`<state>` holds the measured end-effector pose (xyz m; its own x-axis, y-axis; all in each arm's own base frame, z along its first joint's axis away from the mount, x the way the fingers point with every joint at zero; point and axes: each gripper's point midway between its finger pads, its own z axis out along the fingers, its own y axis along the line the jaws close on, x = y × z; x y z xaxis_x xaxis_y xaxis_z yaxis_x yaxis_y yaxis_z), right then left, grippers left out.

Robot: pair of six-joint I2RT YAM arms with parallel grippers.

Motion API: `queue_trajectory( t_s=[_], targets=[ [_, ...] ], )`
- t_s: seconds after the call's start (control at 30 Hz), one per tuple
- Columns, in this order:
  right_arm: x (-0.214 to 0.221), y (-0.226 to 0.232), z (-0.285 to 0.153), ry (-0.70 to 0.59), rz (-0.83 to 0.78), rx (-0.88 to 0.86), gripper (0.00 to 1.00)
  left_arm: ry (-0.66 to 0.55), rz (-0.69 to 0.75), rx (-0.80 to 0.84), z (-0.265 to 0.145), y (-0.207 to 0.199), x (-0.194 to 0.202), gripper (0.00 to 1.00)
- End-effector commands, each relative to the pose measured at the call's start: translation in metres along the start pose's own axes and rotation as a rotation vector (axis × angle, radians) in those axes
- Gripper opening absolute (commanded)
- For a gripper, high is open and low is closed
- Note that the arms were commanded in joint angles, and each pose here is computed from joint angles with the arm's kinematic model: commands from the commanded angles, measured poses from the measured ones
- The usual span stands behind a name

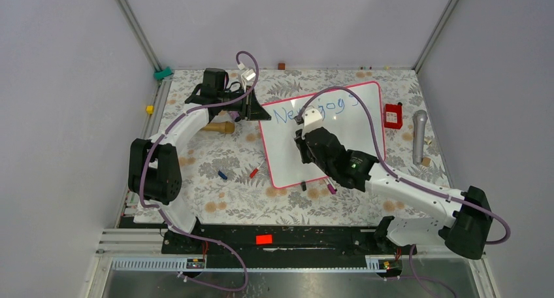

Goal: Write a sentence on the whiteboard

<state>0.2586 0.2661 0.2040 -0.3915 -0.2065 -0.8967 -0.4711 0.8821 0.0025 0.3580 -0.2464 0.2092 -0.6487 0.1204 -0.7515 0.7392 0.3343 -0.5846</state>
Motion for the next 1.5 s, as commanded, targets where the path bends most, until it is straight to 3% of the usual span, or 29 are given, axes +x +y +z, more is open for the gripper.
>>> queue_trajectory(
  t_s=[0.0,1.47],
  targets=[
    [-0.018,0.002,-0.001,-0.026,-0.005,0.017,0.00,-0.016,0.131,-0.118,0.007,0.027,-0.006,0.12],
    [-0.010,-0.008,0.023,0.068,-0.120,0.200,0.00,-0.015,0.140,-0.123,0.008,0.027,-0.006,0.12]
  ],
)
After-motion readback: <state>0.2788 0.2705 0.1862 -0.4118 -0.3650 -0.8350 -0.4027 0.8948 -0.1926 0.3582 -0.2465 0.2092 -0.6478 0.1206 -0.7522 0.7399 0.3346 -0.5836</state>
